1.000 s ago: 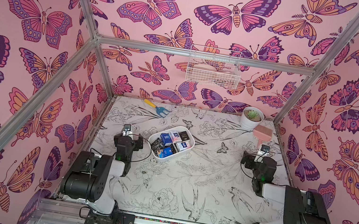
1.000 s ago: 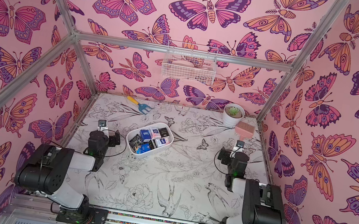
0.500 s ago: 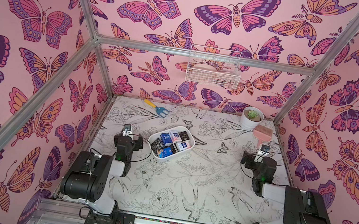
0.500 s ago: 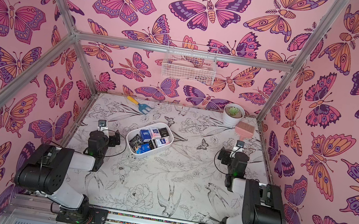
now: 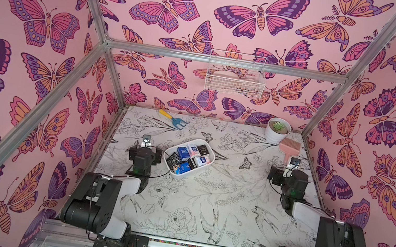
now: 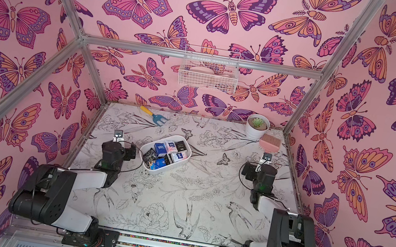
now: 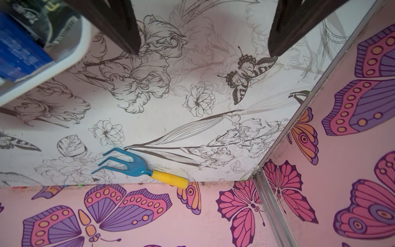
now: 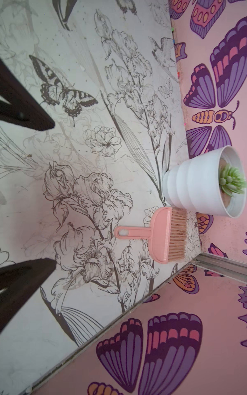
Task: Take the pocket tissues out of the storage box
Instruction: Pick up the pocket tissues from the storage box.
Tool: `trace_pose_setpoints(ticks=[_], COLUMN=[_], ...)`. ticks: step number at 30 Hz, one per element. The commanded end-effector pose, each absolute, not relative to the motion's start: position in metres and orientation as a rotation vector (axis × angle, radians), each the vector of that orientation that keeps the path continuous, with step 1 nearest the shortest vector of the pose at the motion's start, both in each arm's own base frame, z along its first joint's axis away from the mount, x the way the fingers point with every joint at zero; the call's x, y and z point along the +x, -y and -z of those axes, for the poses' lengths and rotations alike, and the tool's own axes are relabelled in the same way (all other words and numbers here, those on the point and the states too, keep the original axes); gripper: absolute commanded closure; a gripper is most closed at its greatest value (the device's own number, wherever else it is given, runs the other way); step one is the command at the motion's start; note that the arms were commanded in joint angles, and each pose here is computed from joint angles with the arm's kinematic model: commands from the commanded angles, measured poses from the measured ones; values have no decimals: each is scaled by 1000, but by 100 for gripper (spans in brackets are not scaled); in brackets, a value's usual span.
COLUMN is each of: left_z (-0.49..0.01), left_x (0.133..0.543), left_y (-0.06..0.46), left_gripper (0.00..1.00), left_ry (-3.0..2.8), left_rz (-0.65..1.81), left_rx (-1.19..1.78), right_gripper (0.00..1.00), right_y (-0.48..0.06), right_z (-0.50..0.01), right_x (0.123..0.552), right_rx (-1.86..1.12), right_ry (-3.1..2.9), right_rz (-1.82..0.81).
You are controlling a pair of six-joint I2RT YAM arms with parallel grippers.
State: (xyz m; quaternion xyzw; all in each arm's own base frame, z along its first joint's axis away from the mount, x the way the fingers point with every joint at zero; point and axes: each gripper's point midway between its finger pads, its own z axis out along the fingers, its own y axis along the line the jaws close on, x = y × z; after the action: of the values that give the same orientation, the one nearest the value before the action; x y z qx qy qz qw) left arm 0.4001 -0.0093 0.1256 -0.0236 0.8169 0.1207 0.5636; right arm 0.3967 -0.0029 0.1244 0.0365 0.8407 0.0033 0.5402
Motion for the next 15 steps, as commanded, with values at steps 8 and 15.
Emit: trace_pose_setpoints(ticks=[8,15], left_z=[-191,-193], left_x=[397,404], left_y=[63,102], left_gripper=[1,0], left_ry=[-2192,-2437], left_rz=[-282,-1], left_rx=[58,26], right_gripper=[1,1], right_y=[-61,-114], right_z=[-134,-137], right_x=[382,384], right_rx=[-46,-146], right_ry=[-2224,-2313], right_rz=[-4,-29])
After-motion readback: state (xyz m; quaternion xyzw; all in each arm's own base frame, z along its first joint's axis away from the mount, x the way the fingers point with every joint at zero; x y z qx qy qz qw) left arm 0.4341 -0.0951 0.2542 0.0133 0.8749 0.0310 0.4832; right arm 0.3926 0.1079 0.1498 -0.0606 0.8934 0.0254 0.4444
